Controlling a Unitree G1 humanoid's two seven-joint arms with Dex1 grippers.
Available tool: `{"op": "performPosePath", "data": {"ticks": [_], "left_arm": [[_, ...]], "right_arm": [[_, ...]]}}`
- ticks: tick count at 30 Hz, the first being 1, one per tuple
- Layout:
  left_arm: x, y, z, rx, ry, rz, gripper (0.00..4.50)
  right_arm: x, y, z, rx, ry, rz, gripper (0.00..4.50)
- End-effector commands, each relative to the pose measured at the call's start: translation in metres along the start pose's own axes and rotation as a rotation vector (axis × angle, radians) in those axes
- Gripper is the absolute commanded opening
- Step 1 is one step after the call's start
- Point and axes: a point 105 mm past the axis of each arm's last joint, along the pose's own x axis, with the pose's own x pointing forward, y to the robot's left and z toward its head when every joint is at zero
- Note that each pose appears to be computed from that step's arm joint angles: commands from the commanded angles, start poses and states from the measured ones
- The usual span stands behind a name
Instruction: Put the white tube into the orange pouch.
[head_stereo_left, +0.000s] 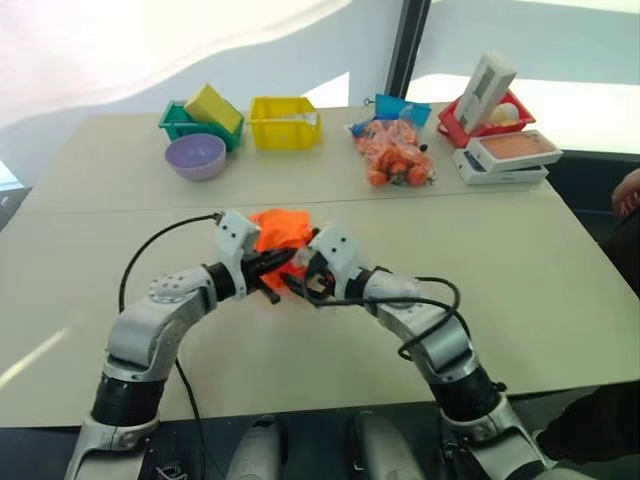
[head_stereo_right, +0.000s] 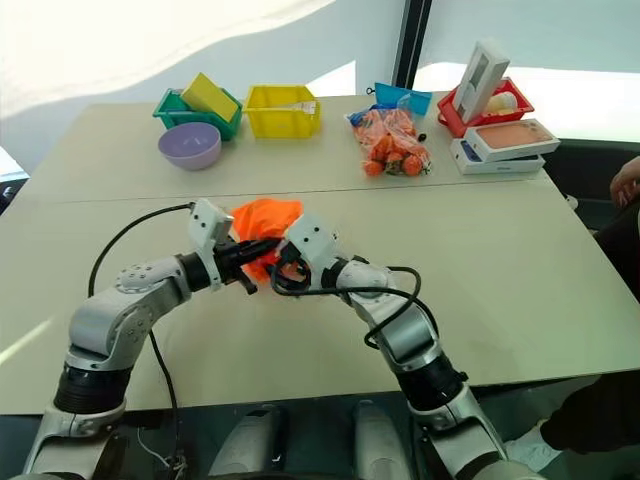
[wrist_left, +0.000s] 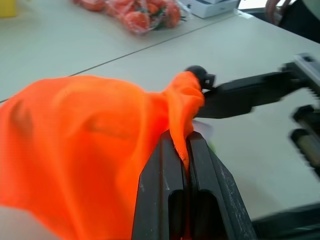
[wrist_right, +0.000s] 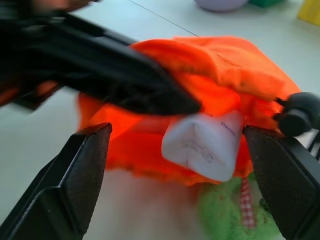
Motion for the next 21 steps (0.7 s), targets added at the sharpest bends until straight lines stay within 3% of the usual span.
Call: {"op": "performPosePath", "data": {"ticks": [1, 5, 13, 21], "left_arm": [[-0.008, 0.007, 0.008, 0.008, -0.047, 0.013, 0.0], [-0.016, 0.02, 0.007, -0.021, -0.067, 0.054, 0.0], [-0.028, 0.044, -0.002, -0.061, -0.082, 0.13, 0.0], [-0.024, 0.039, -0.002, -0.078, -0.101, 0.109, 0.0]], "right_arm": [[-0.015, 0.007, 0.016, -0.019, -0.065, 0.089, 4.48], [-0.024, -0.003, 0.008, -0.071, -0.029, 0.084, 4.48], [-0.022, -0.044, -0.02, -0.116, 0.067, -0.111, 4.48], [-0.002, -0.039, -0.025, -0.052, 0.041, -0.109, 4.48]]}}
